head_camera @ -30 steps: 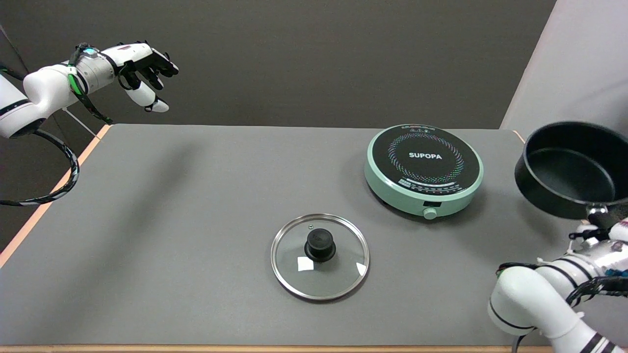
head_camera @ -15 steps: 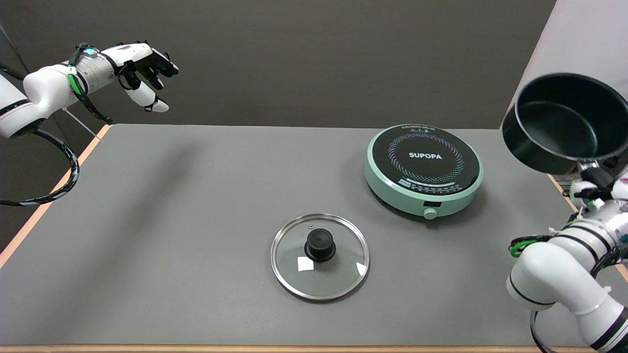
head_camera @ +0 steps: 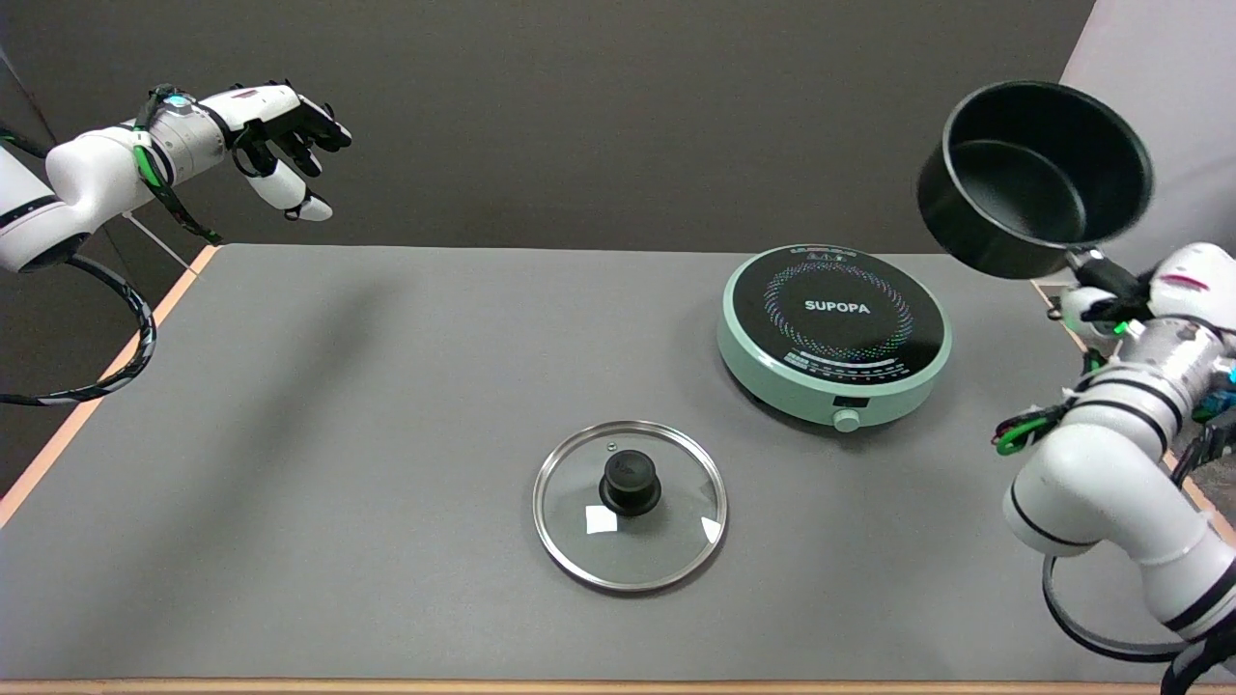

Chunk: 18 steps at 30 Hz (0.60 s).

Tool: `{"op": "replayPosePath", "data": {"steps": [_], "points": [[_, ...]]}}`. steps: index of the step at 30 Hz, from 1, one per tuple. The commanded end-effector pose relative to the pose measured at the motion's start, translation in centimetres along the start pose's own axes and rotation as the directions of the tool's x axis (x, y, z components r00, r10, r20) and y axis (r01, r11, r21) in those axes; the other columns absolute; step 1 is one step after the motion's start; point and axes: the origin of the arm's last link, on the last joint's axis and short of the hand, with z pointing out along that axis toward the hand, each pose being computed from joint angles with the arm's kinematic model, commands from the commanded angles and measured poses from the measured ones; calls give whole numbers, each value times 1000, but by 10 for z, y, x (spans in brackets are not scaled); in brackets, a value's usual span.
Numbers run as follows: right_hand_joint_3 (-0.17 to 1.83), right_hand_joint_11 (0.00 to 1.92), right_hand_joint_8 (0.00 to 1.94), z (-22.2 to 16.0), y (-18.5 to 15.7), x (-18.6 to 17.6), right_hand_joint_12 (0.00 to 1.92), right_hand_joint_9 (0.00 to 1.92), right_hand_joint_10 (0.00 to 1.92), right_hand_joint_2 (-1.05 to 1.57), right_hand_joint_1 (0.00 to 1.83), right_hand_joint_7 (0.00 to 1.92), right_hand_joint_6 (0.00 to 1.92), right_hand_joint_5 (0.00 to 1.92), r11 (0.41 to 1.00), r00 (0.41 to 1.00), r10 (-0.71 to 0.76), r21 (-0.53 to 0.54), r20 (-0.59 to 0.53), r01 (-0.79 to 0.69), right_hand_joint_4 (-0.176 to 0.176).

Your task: Place the pot onto the induction cooker.

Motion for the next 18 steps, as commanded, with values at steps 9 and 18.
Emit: {"op": "replayPosePath", "data": {"steps": [9, 18], "points": [[736, 1542, 1542, 6, -63, 4, 1542, 1542, 1542, 1236, 1119, 1542, 1542, 1542, 938, 979, -191, 306, 67, 162, -121], [865, 1503, 1503, -13, -72, -10, 1503, 1503, 1503, 1094, 1170, 1503, 1503, 1503, 919, 974, -214, 354, 77, 174, -114]]}}
